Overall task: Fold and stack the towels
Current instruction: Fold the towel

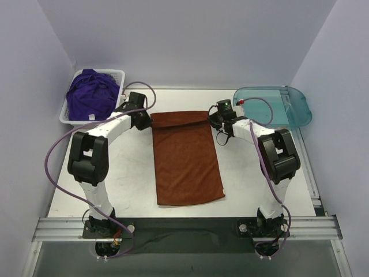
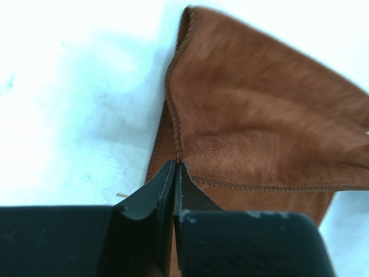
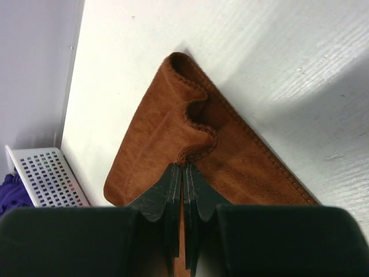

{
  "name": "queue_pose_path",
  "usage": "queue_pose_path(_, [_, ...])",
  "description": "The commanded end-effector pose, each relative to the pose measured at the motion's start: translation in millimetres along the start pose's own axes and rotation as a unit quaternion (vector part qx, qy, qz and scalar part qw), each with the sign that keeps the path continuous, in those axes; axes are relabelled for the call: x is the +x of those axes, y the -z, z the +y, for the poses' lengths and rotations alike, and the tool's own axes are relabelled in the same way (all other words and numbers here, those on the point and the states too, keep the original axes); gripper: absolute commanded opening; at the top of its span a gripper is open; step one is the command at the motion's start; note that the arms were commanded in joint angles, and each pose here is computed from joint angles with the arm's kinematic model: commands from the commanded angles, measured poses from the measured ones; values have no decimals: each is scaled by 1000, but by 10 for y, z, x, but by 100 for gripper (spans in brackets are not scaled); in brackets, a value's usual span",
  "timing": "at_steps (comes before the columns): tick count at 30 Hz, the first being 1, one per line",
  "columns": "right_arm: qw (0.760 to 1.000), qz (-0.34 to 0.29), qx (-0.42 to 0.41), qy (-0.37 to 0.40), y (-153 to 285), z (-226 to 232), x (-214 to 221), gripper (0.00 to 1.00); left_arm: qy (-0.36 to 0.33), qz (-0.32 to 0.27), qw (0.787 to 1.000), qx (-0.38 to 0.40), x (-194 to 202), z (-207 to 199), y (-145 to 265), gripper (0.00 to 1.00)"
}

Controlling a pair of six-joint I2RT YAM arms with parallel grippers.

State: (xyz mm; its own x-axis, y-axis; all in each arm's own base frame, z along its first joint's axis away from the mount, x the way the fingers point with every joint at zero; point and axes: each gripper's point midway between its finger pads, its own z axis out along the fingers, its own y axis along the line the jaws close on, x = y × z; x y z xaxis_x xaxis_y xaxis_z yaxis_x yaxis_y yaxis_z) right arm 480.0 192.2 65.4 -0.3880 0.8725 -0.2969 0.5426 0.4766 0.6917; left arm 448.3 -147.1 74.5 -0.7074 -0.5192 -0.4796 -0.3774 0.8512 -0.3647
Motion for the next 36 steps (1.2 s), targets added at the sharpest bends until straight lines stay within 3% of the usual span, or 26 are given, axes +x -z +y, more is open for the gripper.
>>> queue_pose_path(1, [998,-41,-35,43,284,390,-329,0,-5,-41,997,59,-407,-333,373,0])
queue_pose_path(10, [987,-35,-84,129,1009,663,-472,0,0,-46,993,106,-398,-402,1002,0])
queue_pose_path(15, [982,-29,-105,153,1569,530,-453,0,-6,-24,990,138,-22,-293,1432,0])
queue_pose_path(20, [983,22,-64,170,1810,-249,-118,0,-27,14,988,152,690,-83,1709,0])
queue_pose_path(24, [981,53,-37,182,1960,-798,141,0,-28,77,991,108,1436,438,1556,0])
queue_pose_path(29, [975,114,17,192,1943,-1523,556,0,-3,99,992,83,1813,832,1470,0])
queue_pose_path(36, [963,174,89,188,1775,-2056,851,0,3,141,988,66,2155,1005,1254,0])
